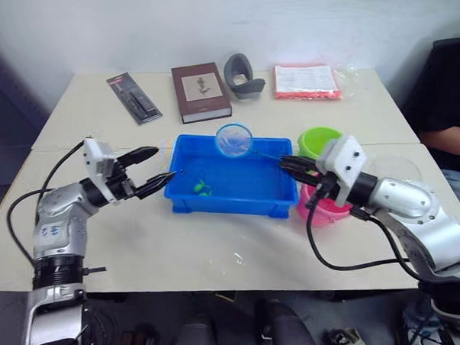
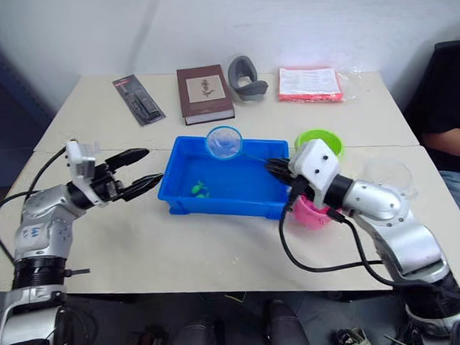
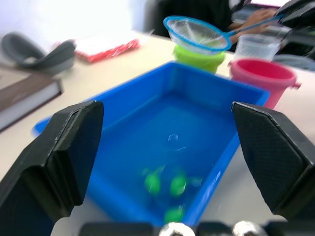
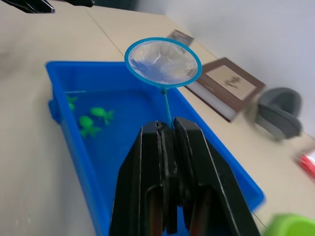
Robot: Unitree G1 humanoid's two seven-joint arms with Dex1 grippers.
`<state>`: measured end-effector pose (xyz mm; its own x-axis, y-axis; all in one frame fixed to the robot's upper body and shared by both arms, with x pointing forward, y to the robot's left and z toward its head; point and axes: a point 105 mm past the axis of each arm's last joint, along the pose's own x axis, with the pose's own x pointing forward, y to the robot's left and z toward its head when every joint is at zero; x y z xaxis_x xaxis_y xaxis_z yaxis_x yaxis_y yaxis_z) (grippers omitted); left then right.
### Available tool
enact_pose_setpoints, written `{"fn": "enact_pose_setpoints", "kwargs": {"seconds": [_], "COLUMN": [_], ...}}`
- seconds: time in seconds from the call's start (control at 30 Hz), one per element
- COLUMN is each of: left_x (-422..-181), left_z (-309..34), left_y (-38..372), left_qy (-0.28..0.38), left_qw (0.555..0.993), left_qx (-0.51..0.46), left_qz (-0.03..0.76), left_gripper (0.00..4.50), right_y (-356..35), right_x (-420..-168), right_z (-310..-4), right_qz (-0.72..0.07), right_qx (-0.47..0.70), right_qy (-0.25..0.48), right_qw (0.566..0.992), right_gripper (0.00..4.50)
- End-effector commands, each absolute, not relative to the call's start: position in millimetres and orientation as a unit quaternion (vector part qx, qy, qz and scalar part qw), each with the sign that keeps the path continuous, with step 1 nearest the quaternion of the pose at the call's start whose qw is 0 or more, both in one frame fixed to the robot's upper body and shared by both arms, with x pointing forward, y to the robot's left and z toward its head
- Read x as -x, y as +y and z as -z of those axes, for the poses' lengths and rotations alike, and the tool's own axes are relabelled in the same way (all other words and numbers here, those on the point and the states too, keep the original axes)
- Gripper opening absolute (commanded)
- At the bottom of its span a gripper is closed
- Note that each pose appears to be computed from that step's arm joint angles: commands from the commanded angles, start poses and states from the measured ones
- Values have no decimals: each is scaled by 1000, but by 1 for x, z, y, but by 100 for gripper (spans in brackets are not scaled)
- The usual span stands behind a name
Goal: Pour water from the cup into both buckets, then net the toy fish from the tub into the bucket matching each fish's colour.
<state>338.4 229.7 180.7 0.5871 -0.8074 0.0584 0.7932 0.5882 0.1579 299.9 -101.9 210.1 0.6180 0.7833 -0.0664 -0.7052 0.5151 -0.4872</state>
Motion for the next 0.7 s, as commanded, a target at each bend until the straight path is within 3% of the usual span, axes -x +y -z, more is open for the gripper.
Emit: {"fn": "enact_pose_setpoints", "kwargs": {"seconds": [0.03,0.3,0.5,0.7], "left_x": [-333,-323,-317,-320], "left_z": [-188,-188,-186,-190], "left_y": [245,248,246,251], "left_qy": [-63,-8,29,46], "left_qw": [891,867,838,820], "left_qx": [-89,-133,-168,-200], "left_qz": [442,480,519,534], "left_gripper": [447,447,447,447], "right_y": [-93,-114,-117,-107], "right_x": [-302,-345,-347,-349], "right_z": [-206,-193,-182,-183], "right_qz": [-444,-409,-452,-484], "right_qx": [269,396,477,484], "right_qy": [-60,25,61,61], "right_qw": [853,822,752,727], "right_gripper": [0,0,0,0]}}
